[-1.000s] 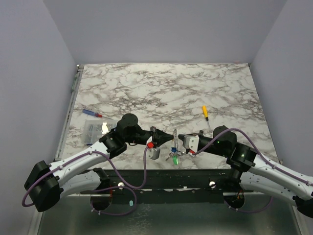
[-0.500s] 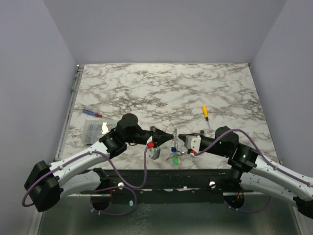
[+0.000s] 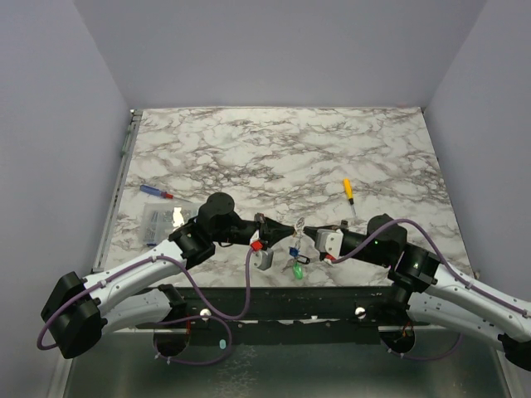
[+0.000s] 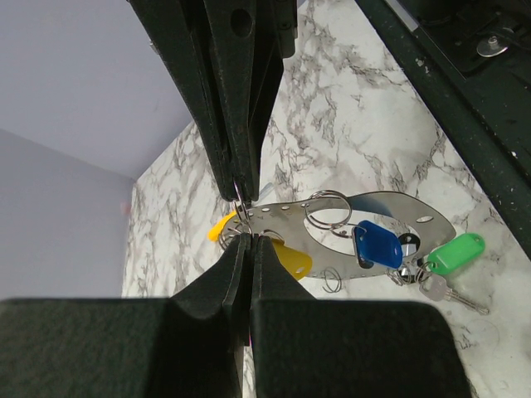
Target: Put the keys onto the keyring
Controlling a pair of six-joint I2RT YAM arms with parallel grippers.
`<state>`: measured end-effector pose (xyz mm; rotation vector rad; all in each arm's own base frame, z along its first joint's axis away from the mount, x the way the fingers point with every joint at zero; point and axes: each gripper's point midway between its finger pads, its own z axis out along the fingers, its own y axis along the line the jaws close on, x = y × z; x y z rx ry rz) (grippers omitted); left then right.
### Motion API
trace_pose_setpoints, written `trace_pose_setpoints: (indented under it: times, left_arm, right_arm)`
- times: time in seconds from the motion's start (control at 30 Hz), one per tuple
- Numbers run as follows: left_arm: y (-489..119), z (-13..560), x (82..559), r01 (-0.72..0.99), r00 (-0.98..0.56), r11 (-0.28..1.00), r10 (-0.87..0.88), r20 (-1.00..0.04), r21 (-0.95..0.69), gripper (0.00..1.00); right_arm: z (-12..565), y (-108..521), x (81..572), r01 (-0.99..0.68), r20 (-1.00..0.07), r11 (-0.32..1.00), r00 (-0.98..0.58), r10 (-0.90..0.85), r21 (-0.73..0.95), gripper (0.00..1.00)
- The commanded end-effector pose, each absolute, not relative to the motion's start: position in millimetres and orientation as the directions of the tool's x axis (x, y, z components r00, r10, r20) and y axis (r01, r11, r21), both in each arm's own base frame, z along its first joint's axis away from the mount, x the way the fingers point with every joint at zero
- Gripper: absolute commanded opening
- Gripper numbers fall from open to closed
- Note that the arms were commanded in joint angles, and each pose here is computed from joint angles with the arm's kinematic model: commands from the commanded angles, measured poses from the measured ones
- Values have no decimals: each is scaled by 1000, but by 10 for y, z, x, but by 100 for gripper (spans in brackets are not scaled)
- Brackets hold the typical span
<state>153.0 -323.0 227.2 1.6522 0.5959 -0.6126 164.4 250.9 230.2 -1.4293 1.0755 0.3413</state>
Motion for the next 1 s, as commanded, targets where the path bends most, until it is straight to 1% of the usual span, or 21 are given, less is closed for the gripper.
trace_pose_setpoints:
  times: [0.0,0.1,0.17,0.37,0.47,0.77,0.97]
  left_arm:
    - [-3233,2266,1528,671,739,-155,52,-672,725,1]
    - [-3231,2256,1539,673,737,-153,58,-673,724,3]
    - [-3229,2251,1542,674,737,-152,61,-673,723,7]
    - [-3217,2254,1550,673,738,-145,67,-672,725,23]
    - [-3215,2260,1545,672,739,-144,66,-670,727,28]
    - [-3221,2311,1568,669,742,-129,66,-667,732,29]
    - [-3243,2528,1636,706,708,-6,26,-705,709,29]
  right_arm:
    - [2525,2517,1666,-731,-764,249,546,-345,-635,1]
    - [2531,2518,1662,-733,-766,249,545,-342,-633,1]
    - [2540,2519,1662,-733,-766,250,545,-341,-633,1]
    - [2547,2523,1657,-735,-768,250,545,-337,-631,1]
    - [2552,2521,1656,-734,-768,251,545,-336,-631,1]
    - [2588,2522,1648,-736,-773,258,545,-325,-626,1]
    - [2599,2518,1649,-731,-775,269,548,-316,-627,1]
